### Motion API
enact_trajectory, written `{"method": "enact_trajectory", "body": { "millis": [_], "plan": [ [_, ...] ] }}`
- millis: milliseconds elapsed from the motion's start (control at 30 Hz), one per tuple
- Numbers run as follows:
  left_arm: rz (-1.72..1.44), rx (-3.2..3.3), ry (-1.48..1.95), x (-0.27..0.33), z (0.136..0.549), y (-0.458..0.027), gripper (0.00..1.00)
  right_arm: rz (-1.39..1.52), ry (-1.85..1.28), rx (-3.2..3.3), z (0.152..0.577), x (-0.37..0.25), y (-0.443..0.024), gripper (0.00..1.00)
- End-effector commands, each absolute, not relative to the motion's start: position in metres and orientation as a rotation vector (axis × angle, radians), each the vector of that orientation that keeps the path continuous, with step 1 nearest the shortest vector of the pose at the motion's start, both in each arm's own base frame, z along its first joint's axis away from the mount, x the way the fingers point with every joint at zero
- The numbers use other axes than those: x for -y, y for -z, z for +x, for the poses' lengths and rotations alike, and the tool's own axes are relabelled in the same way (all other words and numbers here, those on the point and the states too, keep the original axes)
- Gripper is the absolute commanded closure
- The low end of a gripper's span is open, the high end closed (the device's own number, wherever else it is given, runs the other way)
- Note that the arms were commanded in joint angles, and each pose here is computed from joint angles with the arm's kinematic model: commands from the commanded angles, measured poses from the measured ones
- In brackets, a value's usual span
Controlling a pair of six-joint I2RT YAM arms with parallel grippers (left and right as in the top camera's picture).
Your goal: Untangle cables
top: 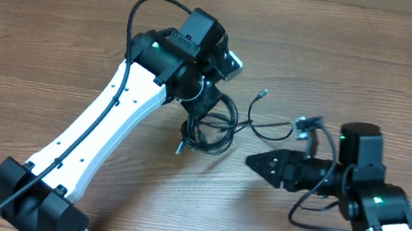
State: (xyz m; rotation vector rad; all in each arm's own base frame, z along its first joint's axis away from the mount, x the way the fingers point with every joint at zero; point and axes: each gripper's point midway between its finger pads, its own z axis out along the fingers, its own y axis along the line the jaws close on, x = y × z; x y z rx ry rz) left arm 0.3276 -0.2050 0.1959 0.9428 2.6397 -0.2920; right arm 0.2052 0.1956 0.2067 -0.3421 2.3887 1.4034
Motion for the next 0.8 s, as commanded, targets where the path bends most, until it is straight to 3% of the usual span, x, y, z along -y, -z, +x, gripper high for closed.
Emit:
{"method": "enact_trajectory", "body": {
  "millis": [0, 267, 300, 367, 400, 467, 767],
  "plan": [
    [0.715, -2.680, 0.344, 0.210, 0.333, -0.204, 0.96, -0.520, -1.450, -2.313, 0.191, -0.223, -0.220, 0.49],
    [0.670, -2.695, 0.357, 0.211, 0.333, -0.204, 0.96, -0.535, -1.070, -2.259, 0.221, -0.235, -0.209, 0.45],
    [0.661, -2.706, 0.361, 0.211, 0.331, -0.203, 0.96, -0.499, -1.037, -2.238, 0.228, -0.236, -0.213, 0.49],
    [0.598, -2.729, 0.371, 0.210, 0.330, -0.203, 0.96, -0.243, -1.040, -2.293, 0.241, -0.230, -0.212, 0.52],
    [0.541, -2.738, 0.377, 0.210, 0.332, -0.204, 0.96, 0.093, -1.108, -2.368, 0.248, -0.225, -0.207, 0.51],
    [0.489, -2.734, 0.383, 0.211, 0.336, -0.205, 0.96, 0.288, -1.177, -2.414, 0.248, -0.227, -0.202, 0.51],
    [0.447, -2.628, 0.379, 0.231, 0.342, -0.224, 0.96, 0.511, -1.175, -2.583, 0.247, -0.248, -0.157, 0.47]
  ]
}}
